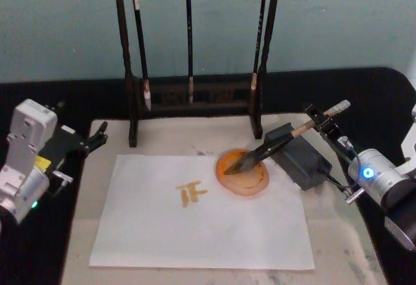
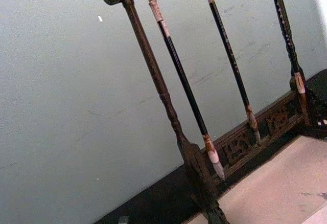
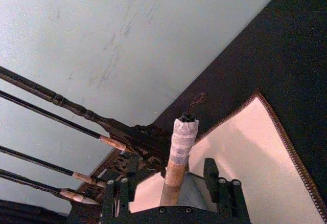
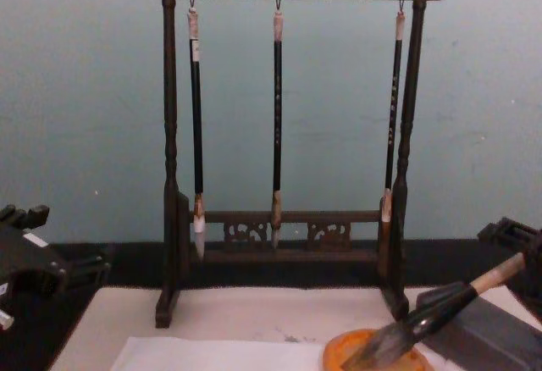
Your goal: Pick up the brush from the inkstone, write on the paper, then place the brush back to its original position.
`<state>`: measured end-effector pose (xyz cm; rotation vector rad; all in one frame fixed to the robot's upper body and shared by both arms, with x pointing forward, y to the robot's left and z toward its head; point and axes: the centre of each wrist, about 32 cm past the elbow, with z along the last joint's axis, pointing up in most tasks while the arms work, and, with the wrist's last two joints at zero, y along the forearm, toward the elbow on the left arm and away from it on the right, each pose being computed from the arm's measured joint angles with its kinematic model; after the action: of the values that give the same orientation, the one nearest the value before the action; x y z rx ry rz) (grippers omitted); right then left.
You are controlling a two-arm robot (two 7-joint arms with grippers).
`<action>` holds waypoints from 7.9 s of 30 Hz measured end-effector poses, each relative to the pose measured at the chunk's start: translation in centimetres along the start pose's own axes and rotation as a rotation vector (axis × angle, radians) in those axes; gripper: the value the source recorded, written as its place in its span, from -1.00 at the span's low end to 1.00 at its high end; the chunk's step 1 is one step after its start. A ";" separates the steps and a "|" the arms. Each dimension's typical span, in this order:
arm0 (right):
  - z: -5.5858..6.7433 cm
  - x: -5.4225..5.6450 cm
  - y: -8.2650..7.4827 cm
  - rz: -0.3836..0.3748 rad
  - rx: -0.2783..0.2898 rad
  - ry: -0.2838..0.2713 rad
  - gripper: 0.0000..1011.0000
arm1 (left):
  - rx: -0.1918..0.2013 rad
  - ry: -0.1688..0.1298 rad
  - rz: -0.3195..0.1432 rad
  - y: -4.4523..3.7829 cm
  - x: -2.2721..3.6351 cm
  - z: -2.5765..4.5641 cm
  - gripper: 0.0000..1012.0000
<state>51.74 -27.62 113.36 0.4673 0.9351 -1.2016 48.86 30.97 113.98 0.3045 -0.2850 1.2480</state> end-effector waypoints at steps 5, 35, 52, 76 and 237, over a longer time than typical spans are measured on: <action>0.0 0.0 0.0 0.000 0.000 0.000 0.39 | 0.000 0.000 0.000 0.00 0.00 0.00 1.00; 0.0 0.0 0.0 0.000 0.000 -0.001 -0.67 | 0.000 0.000 0.000 0.00 0.00 0.00 1.00; 0.4 -0.6 0.3 0.063 0.029 -0.017 -0.67 | 0.000 0.000 0.000 0.00 0.00 0.00 1.00; 3.4 -3.6 0.8 0.340 0.051 -0.401 -0.67 | 0.000 0.000 0.000 0.00 0.00 0.00 1.00; -0.8 -6.4 1.4 0.705 -0.179 -0.964 -0.67 | 0.000 0.000 0.000 0.00 0.00 0.00 1.00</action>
<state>52.35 -22.83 117.92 0.0168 0.0087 -0.5505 48.86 30.97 113.97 0.3046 -0.2850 1.2479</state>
